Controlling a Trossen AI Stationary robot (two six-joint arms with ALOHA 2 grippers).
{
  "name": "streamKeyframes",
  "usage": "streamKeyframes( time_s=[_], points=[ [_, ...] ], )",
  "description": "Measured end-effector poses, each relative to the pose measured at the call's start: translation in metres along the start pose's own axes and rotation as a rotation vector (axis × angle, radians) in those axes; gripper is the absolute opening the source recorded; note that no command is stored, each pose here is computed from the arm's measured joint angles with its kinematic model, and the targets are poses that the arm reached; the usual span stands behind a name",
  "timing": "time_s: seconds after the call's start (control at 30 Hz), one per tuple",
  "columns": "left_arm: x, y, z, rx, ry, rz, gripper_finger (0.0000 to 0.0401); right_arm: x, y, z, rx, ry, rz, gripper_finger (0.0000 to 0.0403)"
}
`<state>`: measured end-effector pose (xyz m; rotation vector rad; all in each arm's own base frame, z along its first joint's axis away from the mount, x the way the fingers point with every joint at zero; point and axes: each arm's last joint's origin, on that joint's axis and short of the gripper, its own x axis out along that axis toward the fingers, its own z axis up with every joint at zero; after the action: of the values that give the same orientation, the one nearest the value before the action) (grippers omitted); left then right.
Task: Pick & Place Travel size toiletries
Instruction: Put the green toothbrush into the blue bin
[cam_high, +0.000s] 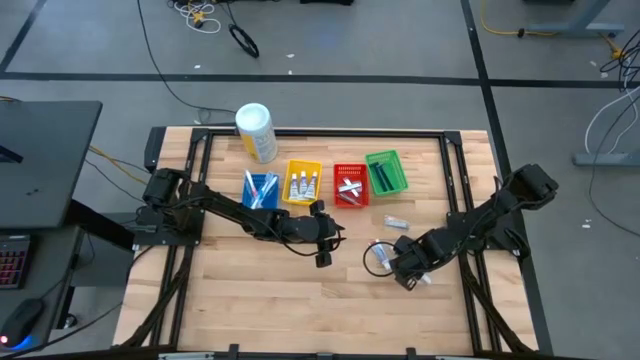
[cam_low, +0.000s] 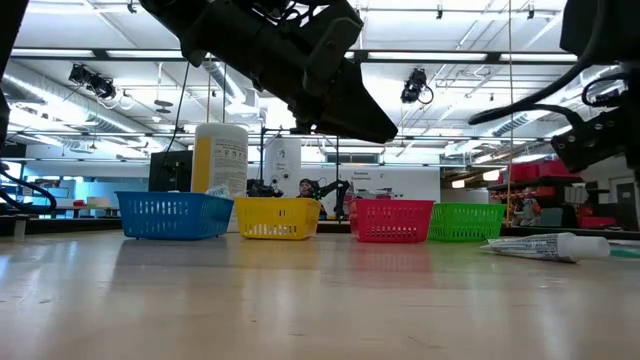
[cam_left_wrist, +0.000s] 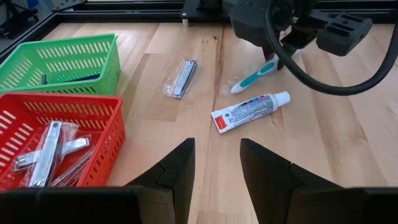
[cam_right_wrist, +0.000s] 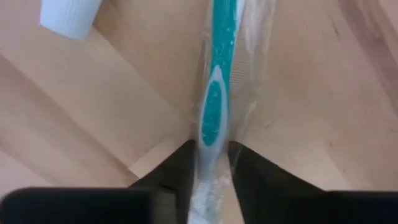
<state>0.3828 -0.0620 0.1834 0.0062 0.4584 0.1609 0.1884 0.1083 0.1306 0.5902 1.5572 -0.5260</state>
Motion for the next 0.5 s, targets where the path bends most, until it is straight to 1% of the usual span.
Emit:
streamKeyframes(
  time_s=[0.1,0.17,0.3,0.33,0.4,0.5],
  points=[
    [0.0,0.0,0.0,-0.005,-0.002,0.001,0.0137,-0.003,0.002,0.001,-0.013,-0.002,-0.002,0.0068],
    [-0.001,0.0,0.002,-0.058,-0.007,0.0,0.0135,-0.008,0.007,0.003,-0.042,-0.025,-0.004,0.0054],
    [-0.001,0.0,0.007,-0.341,-0.062,-0.017,0.0135,-0.033,0.02,0.01,-0.106,-0.136,-0.03,0.0044],
    [-0.002,-0.001,0.009,-0.388,-0.076,-0.024,0.0135,-0.038,0.022,0.011,-0.128,-0.167,-0.049,0.0044],
    [-0.002,-0.002,0.009,-0.418,-0.079,-0.031,0.0135,-0.053,0.028,0.015,-0.162,-0.254,-0.07,0.0043],
    [-0.003,-0.002,0.01,-0.404,-0.089,-0.027,0.0135,-0.078,0.034,0.019,-0.201,-0.38,-0.143,0.0043]
  ],
)
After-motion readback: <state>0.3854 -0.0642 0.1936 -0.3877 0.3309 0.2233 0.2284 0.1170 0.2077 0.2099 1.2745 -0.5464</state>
